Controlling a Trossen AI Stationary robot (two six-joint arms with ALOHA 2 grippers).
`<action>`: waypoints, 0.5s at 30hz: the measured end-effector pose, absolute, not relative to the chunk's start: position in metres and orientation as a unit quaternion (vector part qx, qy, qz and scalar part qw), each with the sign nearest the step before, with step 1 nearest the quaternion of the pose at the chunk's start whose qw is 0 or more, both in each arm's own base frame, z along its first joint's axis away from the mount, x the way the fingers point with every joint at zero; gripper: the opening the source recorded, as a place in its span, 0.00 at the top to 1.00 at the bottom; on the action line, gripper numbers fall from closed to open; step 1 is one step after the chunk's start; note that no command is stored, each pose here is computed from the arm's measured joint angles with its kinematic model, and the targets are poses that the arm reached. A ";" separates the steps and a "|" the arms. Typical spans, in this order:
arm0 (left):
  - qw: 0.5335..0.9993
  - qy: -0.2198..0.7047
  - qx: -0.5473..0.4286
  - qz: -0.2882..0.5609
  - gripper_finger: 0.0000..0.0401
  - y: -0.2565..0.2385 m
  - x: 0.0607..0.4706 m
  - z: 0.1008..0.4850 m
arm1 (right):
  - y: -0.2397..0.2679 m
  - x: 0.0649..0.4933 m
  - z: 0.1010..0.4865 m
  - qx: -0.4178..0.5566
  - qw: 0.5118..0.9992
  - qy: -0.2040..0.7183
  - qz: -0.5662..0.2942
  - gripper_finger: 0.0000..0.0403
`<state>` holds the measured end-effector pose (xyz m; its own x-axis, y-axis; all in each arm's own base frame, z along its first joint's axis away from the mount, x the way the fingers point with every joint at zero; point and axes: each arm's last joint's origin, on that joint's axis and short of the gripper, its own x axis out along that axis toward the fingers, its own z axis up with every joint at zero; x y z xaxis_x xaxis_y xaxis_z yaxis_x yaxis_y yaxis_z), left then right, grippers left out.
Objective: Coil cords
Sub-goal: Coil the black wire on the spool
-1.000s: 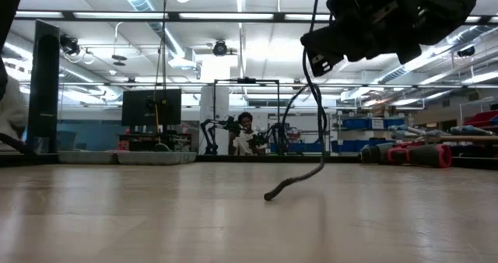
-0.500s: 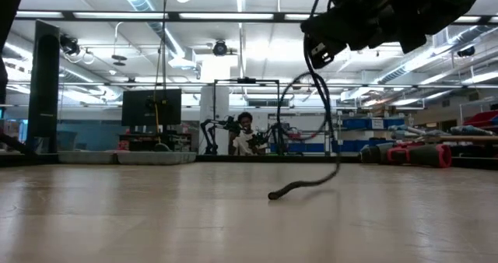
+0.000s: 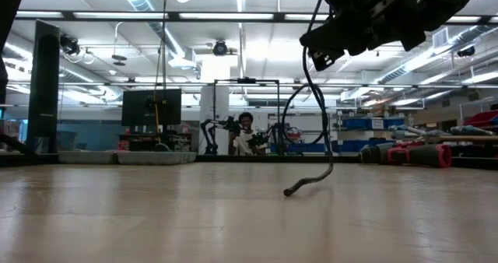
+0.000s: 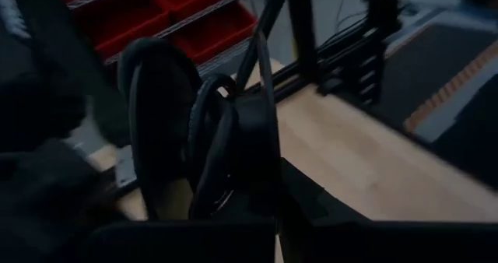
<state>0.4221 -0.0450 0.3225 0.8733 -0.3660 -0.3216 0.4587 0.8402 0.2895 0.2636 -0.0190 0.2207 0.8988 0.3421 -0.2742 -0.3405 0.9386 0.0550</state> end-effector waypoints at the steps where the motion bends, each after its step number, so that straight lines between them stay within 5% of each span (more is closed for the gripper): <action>1: 0.951 0.124 0.179 -0.220 1.00 -0.045 0.422 0.322 | -0.020 0.264 0.222 -0.002 0.974 0.138 0.177 1.00; 15: 0.959 0.126 0.167 -0.190 1.00 -0.040 0.422 0.305 | -0.019 0.267 0.228 -0.025 0.978 0.191 0.080 1.00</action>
<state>0.4219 -0.0395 0.3049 0.8965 -0.3221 -0.3043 0.4061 0.8721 0.2731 0.2670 -0.0190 0.2275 0.9142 0.1471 -0.3775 -0.1659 0.9860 -0.0175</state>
